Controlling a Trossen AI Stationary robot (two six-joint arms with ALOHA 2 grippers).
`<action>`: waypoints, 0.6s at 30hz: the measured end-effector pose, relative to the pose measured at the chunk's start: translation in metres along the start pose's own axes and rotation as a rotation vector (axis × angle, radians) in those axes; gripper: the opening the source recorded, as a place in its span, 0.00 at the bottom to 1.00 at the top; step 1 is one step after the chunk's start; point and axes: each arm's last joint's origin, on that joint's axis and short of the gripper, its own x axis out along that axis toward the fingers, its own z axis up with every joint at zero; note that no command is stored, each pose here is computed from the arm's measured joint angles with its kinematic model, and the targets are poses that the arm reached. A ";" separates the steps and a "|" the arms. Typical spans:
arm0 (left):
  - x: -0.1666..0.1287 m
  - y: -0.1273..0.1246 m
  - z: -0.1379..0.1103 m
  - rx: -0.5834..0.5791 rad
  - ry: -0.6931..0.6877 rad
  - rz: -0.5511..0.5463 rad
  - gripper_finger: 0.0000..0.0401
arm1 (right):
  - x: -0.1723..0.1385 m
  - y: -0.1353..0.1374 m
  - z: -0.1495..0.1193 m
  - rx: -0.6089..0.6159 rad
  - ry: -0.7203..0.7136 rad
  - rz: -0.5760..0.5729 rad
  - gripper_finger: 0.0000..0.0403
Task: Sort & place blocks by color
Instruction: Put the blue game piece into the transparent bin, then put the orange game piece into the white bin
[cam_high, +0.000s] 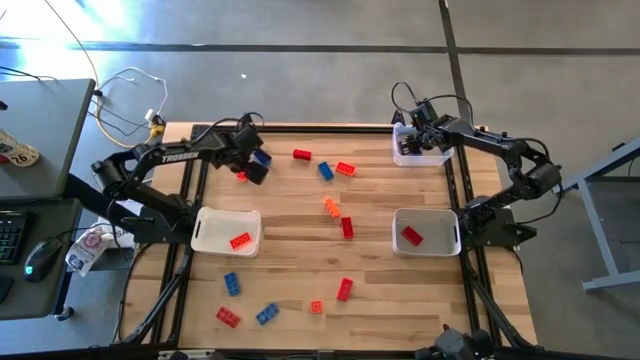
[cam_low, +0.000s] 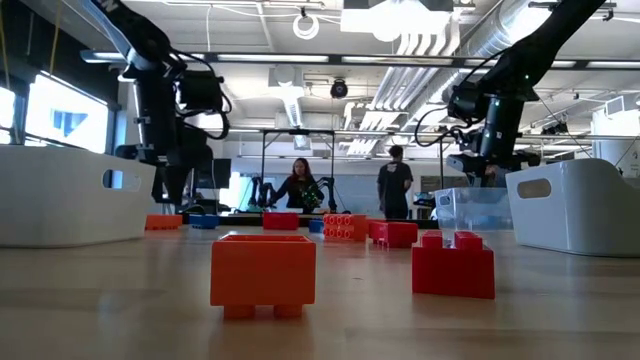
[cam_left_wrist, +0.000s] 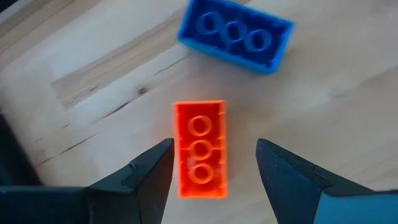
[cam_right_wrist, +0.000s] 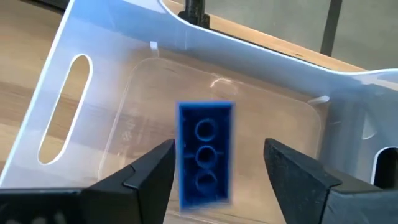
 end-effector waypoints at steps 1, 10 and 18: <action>0.000 0.003 0.000 -0.003 0.009 0.006 0.53 | 0.000 0.000 0.000 0.000 0.000 -0.002 0.57; 0.003 0.015 0.002 -0.030 0.038 -0.012 0.53 | 0.000 0.000 0.000 -0.001 -0.001 -0.003 0.57; 0.004 0.019 0.003 -0.051 0.044 -0.029 0.53 | 0.000 0.000 0.000 0.000 -0.001 -0.003 0.57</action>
